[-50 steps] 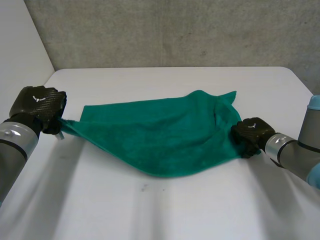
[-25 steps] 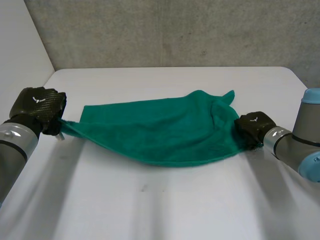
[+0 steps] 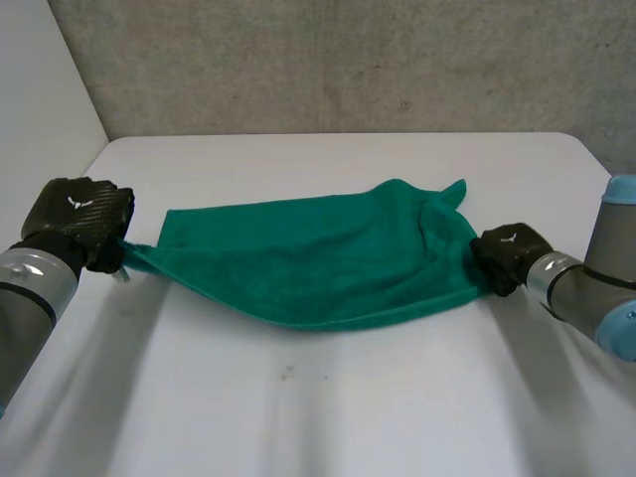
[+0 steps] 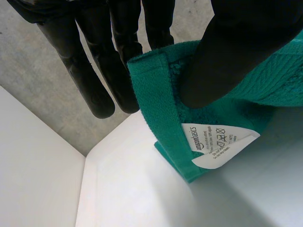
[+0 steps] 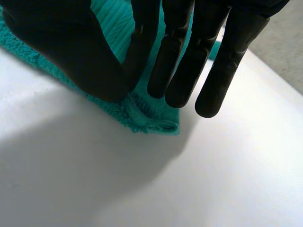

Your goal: Fold the towel.

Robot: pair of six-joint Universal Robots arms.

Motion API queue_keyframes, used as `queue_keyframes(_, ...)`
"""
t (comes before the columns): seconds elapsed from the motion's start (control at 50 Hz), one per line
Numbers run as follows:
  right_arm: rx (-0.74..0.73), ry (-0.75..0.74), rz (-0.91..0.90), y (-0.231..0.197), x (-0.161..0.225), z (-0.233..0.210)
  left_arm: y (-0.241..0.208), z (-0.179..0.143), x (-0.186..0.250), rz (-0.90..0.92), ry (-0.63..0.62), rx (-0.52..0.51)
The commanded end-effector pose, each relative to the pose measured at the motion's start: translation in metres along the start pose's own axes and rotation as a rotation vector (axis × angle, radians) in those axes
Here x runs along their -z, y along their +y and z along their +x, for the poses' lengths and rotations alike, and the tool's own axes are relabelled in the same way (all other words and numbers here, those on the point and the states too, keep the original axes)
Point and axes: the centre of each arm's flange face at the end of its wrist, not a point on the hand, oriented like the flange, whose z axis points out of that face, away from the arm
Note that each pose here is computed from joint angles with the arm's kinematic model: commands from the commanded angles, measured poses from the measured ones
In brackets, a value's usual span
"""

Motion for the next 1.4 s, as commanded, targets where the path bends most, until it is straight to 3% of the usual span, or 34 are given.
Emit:
queue_keyframes(0.02,-0.028,0.051,0.024,-0.030,0.033,0.015,-0.003,0.000,0.003,0.003,0.001,-0.001)
queue_keyframes(0.08,0.004,0.003,-0.040,-0.038,0.061,0.010,-0.006,-0.001,0.007,0.005,0.000,0.000)
queue_keyframes(0.18,0.201,-0.074,-0.213,-0.034,0.122,0.006,-0.010,-0.005,0.022,0.000,-0.006,0.000)
queue_keyframes(0.26,0.343,-0.086,-0.351,-0.014,0.149,0.013,-0.003,-0.003,0.034,-0.041,0.007,0.000)
queue_keyframes(0.34,0.387,-0.084,-0.379,-0.008,0.159,0.011,0.008,0.004,0.045,-0.094,0.042,0.004)
queue_keyframes(0.48,0.326,-0.032,-0.305,-0.011,0.149,0.015,0.021,0.008,0.047,-0.136,0.068,0.013)
queue_keyframes(0.58,0.256,0.033,-0.216,-0.013,0.117,0.028,0.018,0.002,0.039,-0.103,0.054,0.017)
queue_keyframes(0.72,0.137,0.077,-0.105,-0.033,0.076,0.041,0.017,-0.004,-0.004,-0.033,0.018,0.050)
queue_keyframes(0.84,0.139,0.109,-0.011,-0.045,0.040,0.045,0.031,0.004,-0.048,-0.050,0.023,0.151)
queue_keyframes(0.96,0.130,0.081,-0.002,-0.041,0.019,0.032,0.038,0.006,-0.070,-0.086,-0.026,0.178)
queue_keyframes(1.08,0.015,0.063,-0.019,-0.038,0.035,0.027,0.034,0.015,-0.067,-0.078,-0.009,0.175)
queue_keyframes(1.18,-0.099,0.055,0.040,-0.053,0.092,0.019,0.029,0.015,-0.063,-0.063,-0.006,0.170)
queue_keyframes(1.28,-0.144,-0.074,0.043,-0.037,0.136,-0.018,0.027,0.015,-0.064,-0.054,-0.008,0.169)
queue_keyframes(1.4,-0.166,-0.178,0.031,-0.014,0.157,-0.052,0.024,0.015,-0.068,-0.038,-0.009,0.166)
